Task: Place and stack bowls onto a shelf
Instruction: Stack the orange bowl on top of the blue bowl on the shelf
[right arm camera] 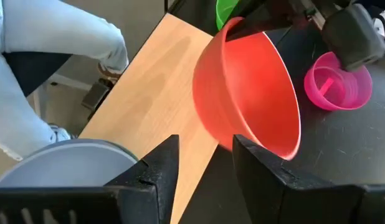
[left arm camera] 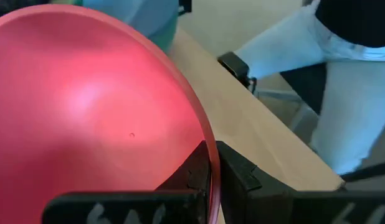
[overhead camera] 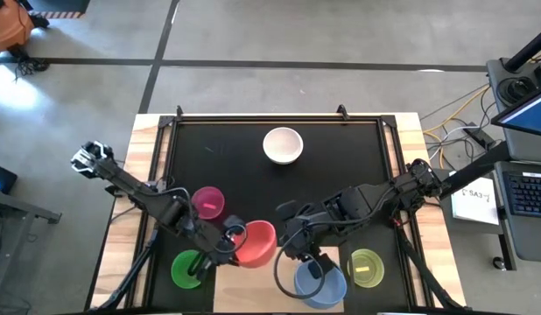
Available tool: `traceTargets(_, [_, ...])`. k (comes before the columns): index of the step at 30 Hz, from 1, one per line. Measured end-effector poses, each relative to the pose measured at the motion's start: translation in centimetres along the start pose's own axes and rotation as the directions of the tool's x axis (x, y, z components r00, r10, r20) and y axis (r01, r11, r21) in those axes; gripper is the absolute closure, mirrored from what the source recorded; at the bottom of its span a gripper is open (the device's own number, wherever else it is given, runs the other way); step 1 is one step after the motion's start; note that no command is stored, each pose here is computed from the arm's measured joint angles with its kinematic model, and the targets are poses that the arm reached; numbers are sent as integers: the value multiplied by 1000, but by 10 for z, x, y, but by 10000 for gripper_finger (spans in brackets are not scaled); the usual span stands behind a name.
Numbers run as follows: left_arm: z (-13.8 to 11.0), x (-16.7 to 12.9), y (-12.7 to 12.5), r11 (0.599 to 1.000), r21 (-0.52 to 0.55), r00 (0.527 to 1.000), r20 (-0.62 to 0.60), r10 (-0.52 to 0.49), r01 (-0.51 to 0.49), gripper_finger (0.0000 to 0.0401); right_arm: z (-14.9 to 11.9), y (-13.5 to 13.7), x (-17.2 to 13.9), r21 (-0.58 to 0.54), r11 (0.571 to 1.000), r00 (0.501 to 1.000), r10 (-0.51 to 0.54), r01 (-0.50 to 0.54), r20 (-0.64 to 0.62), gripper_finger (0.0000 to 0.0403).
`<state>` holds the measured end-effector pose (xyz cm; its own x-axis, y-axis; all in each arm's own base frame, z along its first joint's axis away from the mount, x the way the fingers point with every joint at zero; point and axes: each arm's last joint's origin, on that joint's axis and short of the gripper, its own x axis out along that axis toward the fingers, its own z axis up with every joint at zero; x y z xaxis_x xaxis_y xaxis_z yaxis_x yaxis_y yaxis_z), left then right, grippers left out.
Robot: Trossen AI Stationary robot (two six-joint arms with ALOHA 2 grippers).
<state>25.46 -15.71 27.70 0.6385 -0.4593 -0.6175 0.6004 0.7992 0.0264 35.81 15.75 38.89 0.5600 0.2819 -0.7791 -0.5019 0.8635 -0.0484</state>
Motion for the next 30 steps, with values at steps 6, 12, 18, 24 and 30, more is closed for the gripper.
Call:
traceTargets(6, [25, 1, 2, 991, 134, 1000, 26, -1, -3, 401, 3, 0, 2, -62, 998, 1000, 9, -8, 24, 248])
traceTargets(12, [43, 3, 4, 977, 211, 1000, -6, -5, 6, 401, 4, 2, 4, -129, 989, 996, 73, -66, 46, 247])
traceTargets(18, [54, 4, 5, 956, 293, 1000, -19, -2, 8, 401, 2, 4, 9, -188, 970, 985, 167, -157, 39, 254])
traceTargets(24, [58, 4, 6, 932, 363, 1000, 1, -1, 0, 401, -2, 5, 16, -207, 963, 984, 178, -170, 24, 269])
traceTargets(30, [59, 5, 6, 904, 427, 1000, 15, 1, -7, 401, -1, 6, 17, -238, 952, 978, 206, -193, 33, 298])
